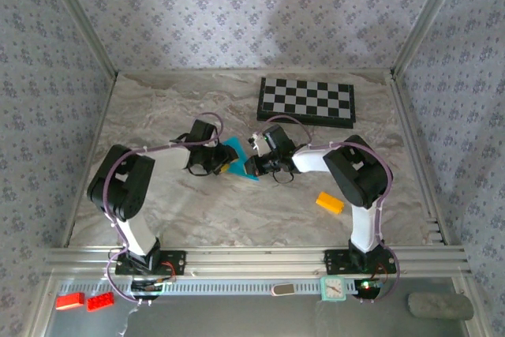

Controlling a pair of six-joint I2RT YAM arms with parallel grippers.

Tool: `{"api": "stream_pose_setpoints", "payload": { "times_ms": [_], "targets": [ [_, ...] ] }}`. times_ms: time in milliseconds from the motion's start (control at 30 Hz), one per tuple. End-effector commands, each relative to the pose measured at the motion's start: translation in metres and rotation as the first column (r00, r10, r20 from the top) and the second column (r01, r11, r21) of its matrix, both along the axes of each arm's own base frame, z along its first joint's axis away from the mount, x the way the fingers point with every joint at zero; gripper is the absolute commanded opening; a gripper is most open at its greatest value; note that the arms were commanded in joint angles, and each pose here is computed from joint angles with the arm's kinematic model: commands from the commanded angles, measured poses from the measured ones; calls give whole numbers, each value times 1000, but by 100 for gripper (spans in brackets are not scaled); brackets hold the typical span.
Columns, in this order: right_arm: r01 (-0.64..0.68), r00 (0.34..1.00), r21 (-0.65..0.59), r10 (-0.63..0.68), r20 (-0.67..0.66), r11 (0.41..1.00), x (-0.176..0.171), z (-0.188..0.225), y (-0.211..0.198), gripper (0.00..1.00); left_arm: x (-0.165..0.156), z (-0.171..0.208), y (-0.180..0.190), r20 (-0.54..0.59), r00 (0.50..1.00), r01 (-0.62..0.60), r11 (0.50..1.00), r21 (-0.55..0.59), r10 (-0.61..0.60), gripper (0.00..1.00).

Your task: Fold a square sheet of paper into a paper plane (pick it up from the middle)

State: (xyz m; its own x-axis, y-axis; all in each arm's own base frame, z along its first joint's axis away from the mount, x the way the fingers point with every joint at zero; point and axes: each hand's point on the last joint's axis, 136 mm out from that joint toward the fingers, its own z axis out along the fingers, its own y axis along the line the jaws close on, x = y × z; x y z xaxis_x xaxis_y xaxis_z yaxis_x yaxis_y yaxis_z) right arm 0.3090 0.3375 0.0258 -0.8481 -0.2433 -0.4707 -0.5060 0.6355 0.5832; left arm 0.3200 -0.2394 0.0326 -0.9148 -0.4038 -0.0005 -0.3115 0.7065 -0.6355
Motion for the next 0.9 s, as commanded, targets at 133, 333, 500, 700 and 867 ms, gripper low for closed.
{"api": "stream_pose_setpoints", "payload": {
  "times_ms": [133,333,500,700,867],
  "targets": [
    [25,997,-39,-28,-77,999,-4,-18,-8,6,-8,-14,3,-46,999,19,998,61,-16,48],
    [40,996,-42,-43,-83,998,-2,-18,-12,13,-20,-28,14,-117,993,30,990,140,-14,50],
    [43,995,-38,-46,-90,998,-2,-18,-13,15,-32,-39,22,-187,982,50,979,200,-12,56],
    [51,995,-45,-55,-89,998,-1,-18,-16,16,-40,-46,29,-248,969,63,965,256,2,57],
    [60,993,-44,-64,-98,997,1,-19,-17,11,-39,-45,30,-261,965,61,960,274,13,58]
  ]
}}
